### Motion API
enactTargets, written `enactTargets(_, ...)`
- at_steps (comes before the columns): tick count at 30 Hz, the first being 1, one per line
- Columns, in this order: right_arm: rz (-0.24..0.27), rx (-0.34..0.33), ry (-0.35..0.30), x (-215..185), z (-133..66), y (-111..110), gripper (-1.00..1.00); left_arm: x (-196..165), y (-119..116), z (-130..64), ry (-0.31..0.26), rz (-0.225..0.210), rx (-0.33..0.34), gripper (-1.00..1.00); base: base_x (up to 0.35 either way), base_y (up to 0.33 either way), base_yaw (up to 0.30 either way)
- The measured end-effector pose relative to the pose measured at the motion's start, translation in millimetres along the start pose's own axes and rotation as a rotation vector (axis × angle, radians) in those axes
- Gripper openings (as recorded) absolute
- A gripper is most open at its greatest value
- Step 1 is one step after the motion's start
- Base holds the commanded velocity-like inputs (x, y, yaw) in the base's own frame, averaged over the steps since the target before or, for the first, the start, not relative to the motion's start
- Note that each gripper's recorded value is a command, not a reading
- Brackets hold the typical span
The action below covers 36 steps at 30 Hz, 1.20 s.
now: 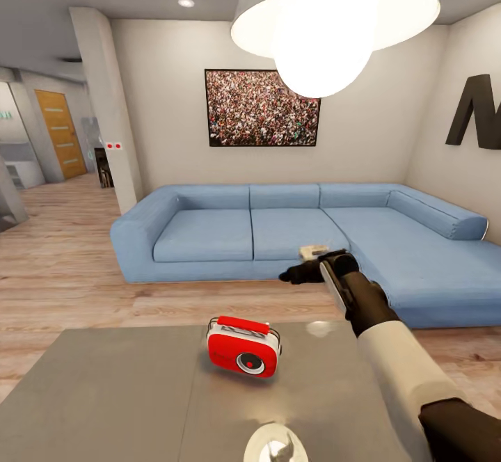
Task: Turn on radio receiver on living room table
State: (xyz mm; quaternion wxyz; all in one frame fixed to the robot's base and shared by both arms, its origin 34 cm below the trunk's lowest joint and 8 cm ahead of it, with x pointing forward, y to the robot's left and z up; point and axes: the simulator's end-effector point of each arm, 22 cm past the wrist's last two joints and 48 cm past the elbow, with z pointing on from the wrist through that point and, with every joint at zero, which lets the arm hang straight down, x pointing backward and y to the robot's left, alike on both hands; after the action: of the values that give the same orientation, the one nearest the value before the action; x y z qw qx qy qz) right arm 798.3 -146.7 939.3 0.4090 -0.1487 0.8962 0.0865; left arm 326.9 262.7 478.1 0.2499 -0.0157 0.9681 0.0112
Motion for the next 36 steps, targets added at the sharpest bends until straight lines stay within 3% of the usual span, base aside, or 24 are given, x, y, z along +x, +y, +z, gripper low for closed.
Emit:
enactTargets(3, -0.125, -0.108, 0.044, 10, 5.8, 48, 1.0, 11, 8, -1.2, 0.022, 0.006, -0.01, 1.0, 0.0, 0.0, 0.0)
enactTargets(7, -0.339, -0.111, 0.114, 34, 15.5, 79, 1.0, 14, 11, -1.6, 0.029, 0.008, -0.011, 1.0, 0.0, 0.0, 0.0)
enactTargets(10, -0.407, -0.107, 0.115, 41, 21.1, 83, 1.0, 14, 10, -1.6, 0.03, 0.01, -0.01, 1.0, 0.0, 0.0, 0.0)
enactTargets(11, -0.451, -0.104, 0.09, 39, 25.0, 82, 1.0, 15, 10, -1.6, 0.031, 0.011, -0.01, 1.0, 0.0, 0.0, 0.0)
enactTargets(14, -0.488, -0.073, 0.078, 39, 26.5, 64, 1.0, 15, 11, -1.7, 0.033, 0.011, -0.01, 1.0, 0.0, 0.0, 0.0)
enactTargets(18, -0.502, -0.058, 0.08, 42, 26.2, 50, 1.0, 15, 15, -1.7, 0.035, 0.011, -0.015, 1.0, 0.0, 0.0, 0.0)
enactTargets(20, -0.507, -0.083, 0.083, 44, 25.4, 53, 1.0, 15, 17, -1.7, 0.032, 0.01, -0.018, 1.0, 0.0, 0.0, 0.0)
enactTargets(25, -0.524, -0.235, 0.084, 55, 18.0, 69, 1.0, 12, 28, -1.7, 0.022, 0.009, -0.031, 1.0, 0.0, 0.0, 0.0)
enactTargets(28, -0.487, -0.279, 0.05, 48, 9.1, 56, 1.0, 8, 33, -1.8, 0.003, 0.011, -0.035, 1.0, 0.0, 0.0, 0.0)
enactTargets(32, -0.379, -0.308, -0.015, 28, -5.3, 32, 1.0, 5, 35, -1.9, -0.012, 0.013, -0.038, 1.0, 0.0, 0.0, 0.0)
enactTargets(36, -0.372, -0.303, -0.043, 23, -14.1, 8, 1.0, 4, 36, -1.9, -0.015, 0.011, -0.04, 1.0, 0.0, 0.0, 0.0)
